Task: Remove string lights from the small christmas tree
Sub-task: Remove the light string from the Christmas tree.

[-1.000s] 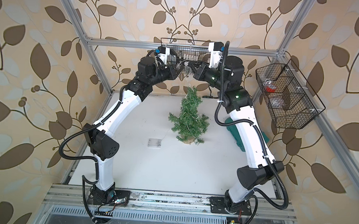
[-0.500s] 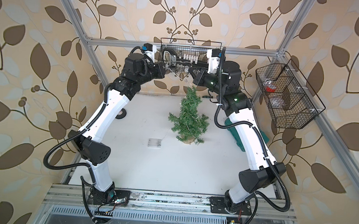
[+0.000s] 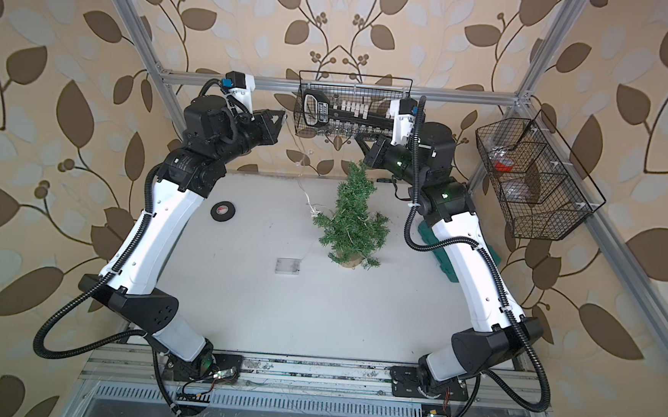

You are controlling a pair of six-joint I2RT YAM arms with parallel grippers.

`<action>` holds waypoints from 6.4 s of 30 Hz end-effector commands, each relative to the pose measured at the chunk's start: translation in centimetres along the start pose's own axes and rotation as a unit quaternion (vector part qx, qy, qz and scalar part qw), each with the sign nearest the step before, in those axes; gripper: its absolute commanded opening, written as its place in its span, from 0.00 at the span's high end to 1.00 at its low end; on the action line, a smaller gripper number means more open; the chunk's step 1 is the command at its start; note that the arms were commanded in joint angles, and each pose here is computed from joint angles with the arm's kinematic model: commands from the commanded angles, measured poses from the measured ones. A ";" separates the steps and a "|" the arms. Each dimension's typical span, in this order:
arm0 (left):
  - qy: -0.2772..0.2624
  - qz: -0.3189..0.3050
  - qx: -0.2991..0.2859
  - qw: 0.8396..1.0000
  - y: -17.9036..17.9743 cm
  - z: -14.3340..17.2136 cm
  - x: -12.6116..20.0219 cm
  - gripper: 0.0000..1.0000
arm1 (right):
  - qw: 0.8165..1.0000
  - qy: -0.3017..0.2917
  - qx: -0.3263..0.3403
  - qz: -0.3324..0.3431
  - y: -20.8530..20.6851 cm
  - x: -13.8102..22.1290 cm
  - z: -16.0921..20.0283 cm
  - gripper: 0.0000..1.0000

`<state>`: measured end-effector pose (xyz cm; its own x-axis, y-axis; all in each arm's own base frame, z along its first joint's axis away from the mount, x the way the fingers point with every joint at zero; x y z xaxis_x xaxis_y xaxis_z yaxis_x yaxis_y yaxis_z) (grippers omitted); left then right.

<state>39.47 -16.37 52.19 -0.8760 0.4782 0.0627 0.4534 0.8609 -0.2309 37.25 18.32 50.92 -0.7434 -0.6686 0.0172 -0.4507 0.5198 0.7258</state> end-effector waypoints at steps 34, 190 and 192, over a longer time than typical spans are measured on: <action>0.117 -0.117 0.076 0.983 -0.6 1.5 19.9 1.00 | 0.982 0.103 -0.100 0.124 -5.6 15.5 14.5 0.59; 0.120 0.148 0.173 0.966 -7.7 1.9 10.5 1.00 | 0.974 -0.163 -0.048 0.148 -0.2 2.9 -3.6 0.99; 0.114 0.145 0.162 0.969 -7.6 1.4 10.1 1.00 | 0.977 -0.157 -0.051 0.136 -0.2 1.2 -3.9 0.99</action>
<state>27.22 -18.27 51.56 -0.6430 0.7408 0.1943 0.5070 0.6018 -0.6171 37.65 13.82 51.54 -0.9708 -0.2223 0.0902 -0.0705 0.6240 0.7783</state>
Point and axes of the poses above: each gripper's point midway between its finger pads, its own x axis back along the fingers, its own y axis along the line the jaws close on, z = x × y, the point moved 4 cm from there along x, back along the fingers, and after that the axes turned 13 degrees about -x, right-handed, at the moved point
